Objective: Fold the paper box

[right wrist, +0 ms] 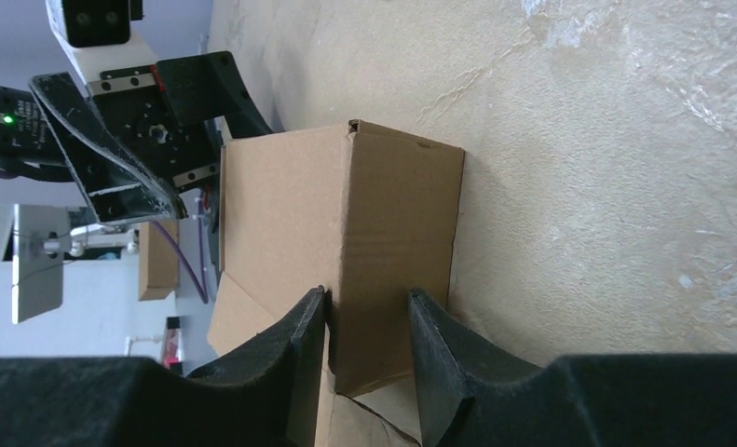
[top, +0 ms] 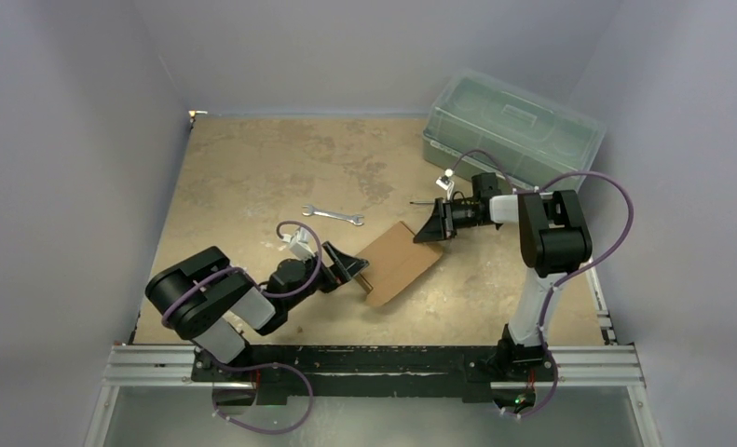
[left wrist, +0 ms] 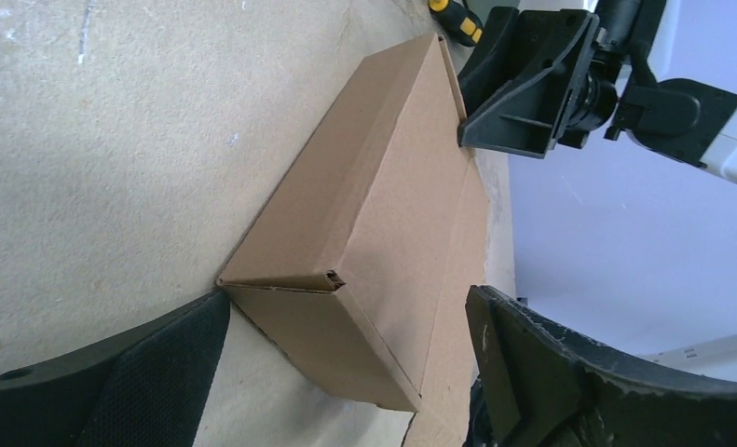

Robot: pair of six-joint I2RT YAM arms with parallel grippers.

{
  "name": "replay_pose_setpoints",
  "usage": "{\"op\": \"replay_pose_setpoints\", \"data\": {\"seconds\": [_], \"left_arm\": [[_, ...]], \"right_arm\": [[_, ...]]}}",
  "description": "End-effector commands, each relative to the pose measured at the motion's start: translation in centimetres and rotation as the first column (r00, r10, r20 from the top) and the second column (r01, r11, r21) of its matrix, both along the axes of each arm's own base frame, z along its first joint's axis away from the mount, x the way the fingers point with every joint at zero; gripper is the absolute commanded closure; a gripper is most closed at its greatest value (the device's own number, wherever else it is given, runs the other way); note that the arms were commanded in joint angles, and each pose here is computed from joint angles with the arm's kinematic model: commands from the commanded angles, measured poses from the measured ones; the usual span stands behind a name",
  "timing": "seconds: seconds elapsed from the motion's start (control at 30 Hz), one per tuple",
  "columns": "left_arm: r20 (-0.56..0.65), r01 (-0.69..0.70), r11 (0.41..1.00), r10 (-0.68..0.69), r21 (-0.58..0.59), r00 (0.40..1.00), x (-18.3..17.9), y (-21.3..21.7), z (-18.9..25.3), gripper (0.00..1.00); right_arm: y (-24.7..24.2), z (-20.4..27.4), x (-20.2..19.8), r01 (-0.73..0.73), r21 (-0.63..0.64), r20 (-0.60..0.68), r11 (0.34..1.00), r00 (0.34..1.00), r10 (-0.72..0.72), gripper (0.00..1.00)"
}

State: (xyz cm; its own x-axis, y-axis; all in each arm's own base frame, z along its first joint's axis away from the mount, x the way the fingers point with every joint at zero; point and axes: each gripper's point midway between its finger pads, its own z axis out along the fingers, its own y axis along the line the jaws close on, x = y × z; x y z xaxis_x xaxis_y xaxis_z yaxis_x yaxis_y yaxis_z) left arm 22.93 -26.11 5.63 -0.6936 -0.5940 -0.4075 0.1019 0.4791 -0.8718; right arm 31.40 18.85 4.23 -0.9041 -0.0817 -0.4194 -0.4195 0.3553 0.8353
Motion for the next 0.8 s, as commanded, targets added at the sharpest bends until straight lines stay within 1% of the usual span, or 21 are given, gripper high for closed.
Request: {"op": "replay_pose_setpoints", "data": {"seconds": [0.0, 0.1, 0.23, 0.37, 0.47, 0.6, 0.77], "left_arm": [[0.026, 0.028, 0.996, -0.026, -0.082, 0.999, -0.1, -0.7, 1.4, 0.01], [0.012, 0.026, 0.997, -0.025, -0.07, 1.0, -0.1, -0.7, 0.9, 0.01], [-0.021, 0.002, 1.0, -0.002, -0.006, 1.0, -0.1, 0.0, -0.3, 0.01], [-0.02, 0.011, 0.999, -0.01, 0.032, 1.0, -0.2, 0.1, -0.2, 0.01], [-0.001, 0.012, 1.0, -0.012, 0.01, 1.0, 0.0, -0.2, 0.6, 0.01], [0.002, 0.019, 0.998, -0.019, -0.054, 1.0, 0.1, -1.2, 1.7, 0.01], [-0.019, -0.045, 0.993, 0.043, -0.113, 0.999, 0.7, -1.4, 2.2, 0.04]], "right_arm": [[-1.6, -1.9, -0.1, 0.073, -0.03, -0.128, 0.997, 0.989, -0.076, 0.62], [-1.7, -2.0, -0.1, 0.077, -0.024, -0.143, 0.997, 0.987, -0.08, 0.63], [-2.0, -1.7, 0.2, 0.09, -0.017, -0.138, 0.996, 0.986, -0.092, 0.63], [-2.2, -1.8, 0.2, 0.092, -0.021, -0.142, 0.996, 0.985, -0.094, 0.63], [-2.1, -1.7, 0.1, 0.089, -0.018, -0.142, 0.996, 0.986, -0.091, 0.63], [-2.1, -1.8, 0.0, 0.087, -0.017, -0.146, 0.996, 0.985, -0.089, 0.63], [-2.1, -2.0, -0.1, 0.087, -0.018, -0.156, 0.996, 0.984, -0.089, 0.63]]}}
